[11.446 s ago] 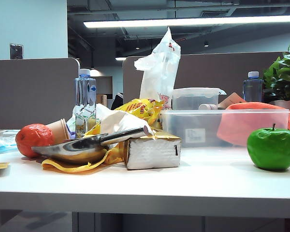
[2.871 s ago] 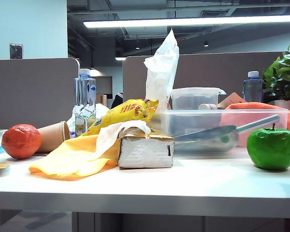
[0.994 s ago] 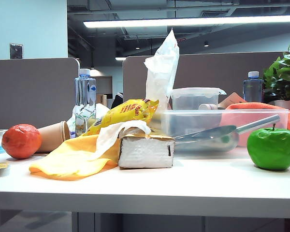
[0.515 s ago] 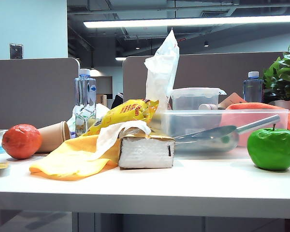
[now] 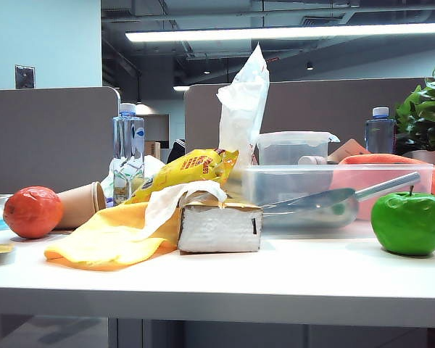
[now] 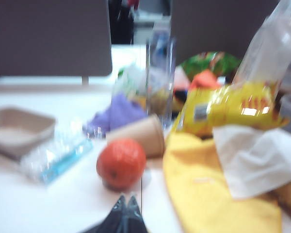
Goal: Pick up the metal ice scoop from the table and place it inside the transparent plastic box.
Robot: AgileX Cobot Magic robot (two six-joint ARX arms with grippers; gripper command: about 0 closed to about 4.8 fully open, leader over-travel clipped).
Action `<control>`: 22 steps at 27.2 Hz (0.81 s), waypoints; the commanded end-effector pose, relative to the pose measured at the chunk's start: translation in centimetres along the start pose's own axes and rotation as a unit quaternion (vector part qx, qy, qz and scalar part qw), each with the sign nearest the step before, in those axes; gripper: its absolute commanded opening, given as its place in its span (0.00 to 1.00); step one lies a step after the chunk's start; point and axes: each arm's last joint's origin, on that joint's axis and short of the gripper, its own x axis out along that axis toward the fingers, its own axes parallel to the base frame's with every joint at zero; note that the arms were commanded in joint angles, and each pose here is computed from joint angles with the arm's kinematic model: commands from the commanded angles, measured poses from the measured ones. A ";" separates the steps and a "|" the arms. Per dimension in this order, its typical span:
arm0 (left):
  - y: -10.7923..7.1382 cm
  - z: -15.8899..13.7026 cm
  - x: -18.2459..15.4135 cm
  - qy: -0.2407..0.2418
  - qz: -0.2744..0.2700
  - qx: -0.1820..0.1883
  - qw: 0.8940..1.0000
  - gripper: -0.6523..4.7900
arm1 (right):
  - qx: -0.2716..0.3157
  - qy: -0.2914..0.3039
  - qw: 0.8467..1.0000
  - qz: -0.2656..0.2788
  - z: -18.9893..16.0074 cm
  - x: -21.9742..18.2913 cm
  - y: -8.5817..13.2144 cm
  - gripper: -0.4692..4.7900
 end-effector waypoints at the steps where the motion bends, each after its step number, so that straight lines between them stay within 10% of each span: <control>1: 0.1 -1.1 0.4 -0.003 -0.001 -0.015 1.000 0.12 | 0.001 -0.008 1.000 -0.001 0.2 0.0 0.0 0.09; 22: 0.5 -2.8 0.9 -0.009 0.027 -0.003 1.000 0.12 | 0.001 -0.008 1.000 -0.001 0.2 0.0 0.0 0.09</control>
